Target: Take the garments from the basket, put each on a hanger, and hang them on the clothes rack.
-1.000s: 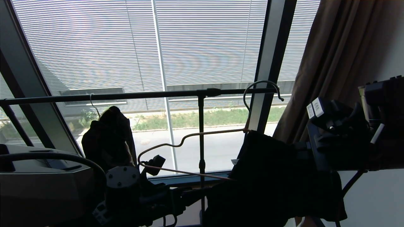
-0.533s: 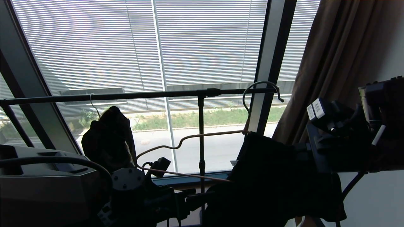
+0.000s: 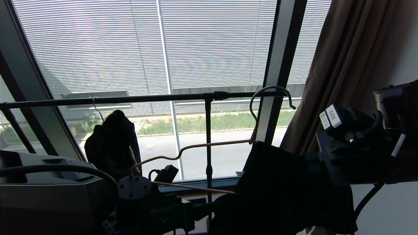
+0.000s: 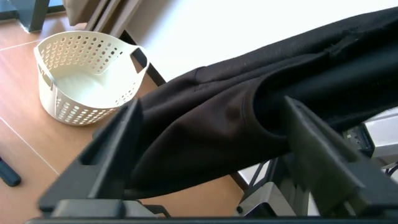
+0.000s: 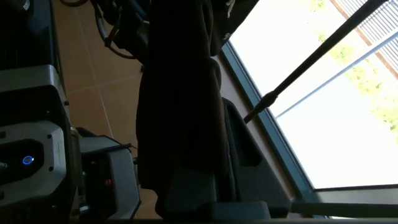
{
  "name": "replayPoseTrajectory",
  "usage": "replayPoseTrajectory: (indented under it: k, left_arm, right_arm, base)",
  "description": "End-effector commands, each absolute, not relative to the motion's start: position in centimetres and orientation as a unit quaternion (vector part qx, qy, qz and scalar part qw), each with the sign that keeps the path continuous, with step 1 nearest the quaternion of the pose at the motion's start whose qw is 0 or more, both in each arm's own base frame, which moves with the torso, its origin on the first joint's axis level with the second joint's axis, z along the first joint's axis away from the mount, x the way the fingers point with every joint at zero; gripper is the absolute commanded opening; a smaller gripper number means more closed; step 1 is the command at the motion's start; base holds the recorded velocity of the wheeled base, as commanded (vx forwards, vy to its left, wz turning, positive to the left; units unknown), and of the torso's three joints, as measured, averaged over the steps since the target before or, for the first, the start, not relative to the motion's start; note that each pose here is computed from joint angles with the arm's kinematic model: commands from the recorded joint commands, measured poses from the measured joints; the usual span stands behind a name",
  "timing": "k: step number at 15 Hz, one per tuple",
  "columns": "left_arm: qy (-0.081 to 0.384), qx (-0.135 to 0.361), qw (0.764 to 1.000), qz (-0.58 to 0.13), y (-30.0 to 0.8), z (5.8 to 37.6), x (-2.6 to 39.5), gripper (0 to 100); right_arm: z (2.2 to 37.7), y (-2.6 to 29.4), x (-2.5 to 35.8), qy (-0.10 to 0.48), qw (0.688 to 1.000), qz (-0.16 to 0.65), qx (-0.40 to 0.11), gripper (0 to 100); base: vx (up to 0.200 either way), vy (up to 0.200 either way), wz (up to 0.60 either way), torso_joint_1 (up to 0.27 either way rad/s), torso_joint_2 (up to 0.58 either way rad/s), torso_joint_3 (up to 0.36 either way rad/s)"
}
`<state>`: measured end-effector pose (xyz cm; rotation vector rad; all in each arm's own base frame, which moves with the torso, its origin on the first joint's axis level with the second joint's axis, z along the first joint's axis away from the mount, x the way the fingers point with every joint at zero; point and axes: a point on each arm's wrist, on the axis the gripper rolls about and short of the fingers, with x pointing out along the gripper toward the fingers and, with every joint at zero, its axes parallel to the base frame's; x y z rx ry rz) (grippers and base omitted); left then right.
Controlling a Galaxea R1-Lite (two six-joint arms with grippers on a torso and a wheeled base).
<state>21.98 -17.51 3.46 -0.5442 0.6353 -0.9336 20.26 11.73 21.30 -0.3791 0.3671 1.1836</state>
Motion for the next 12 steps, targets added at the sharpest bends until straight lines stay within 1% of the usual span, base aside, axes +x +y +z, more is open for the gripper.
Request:
replayPoseTrajectory:
  k: [1, 4, 6, 11, 12]
  left_arm:
    - [0.297, -0.254, 0.810, -0.437, -17.5, 3.5, 22.0, 0]
    - [0.295, -0.255, 0.811, -0.435, -17.4, 3.5, 22.0, 0]
    - [0.294, -0.259, 0.819, -0.418, -16.4, 3.5, 22.4, 0]
    - [0.254, -0.246, 0.854, -0.382, -13.2, 4.5, 23.5, 0]
    - [0.237, -0.239, 0.867, -0.368, -12.2, 4.8, 24.1, 0]
  right_arm:
    - [21.2, 11.9, 20.1, 0.171, 0.794, 0.556, -0.177, 0]
    - [21.2, 11.9, 20.1, 0.171, 0.794, 0.555, -0.177, 0]
    - [21.3, 11.7, 20.3, 0.172, 0.797, 0.551, -0.176, 0]
    - [20.9, 10.5, 21.7, 0.185, 0.814, 0.524, -0.171, 0]
    - [20.7, 10.5, 21.9, 0.184, 0.817, 0.520, -0.171, 0]
  base:
    - [0.000, 0.000, 0.00, 0.000, 0.00, 0.000]
    - [0.000, 0.000, 0.00, 0.000, 0.00, 0.000]
    - [0.000, 0.000, 0.00, 0.000, 0.00, 0.000]
    - [0.000, 0.000, 0.00, 0.000, 0.00, 0.000]
    - [0.000, 0.000, 0.00, 0.000, 0.00, 0.000]
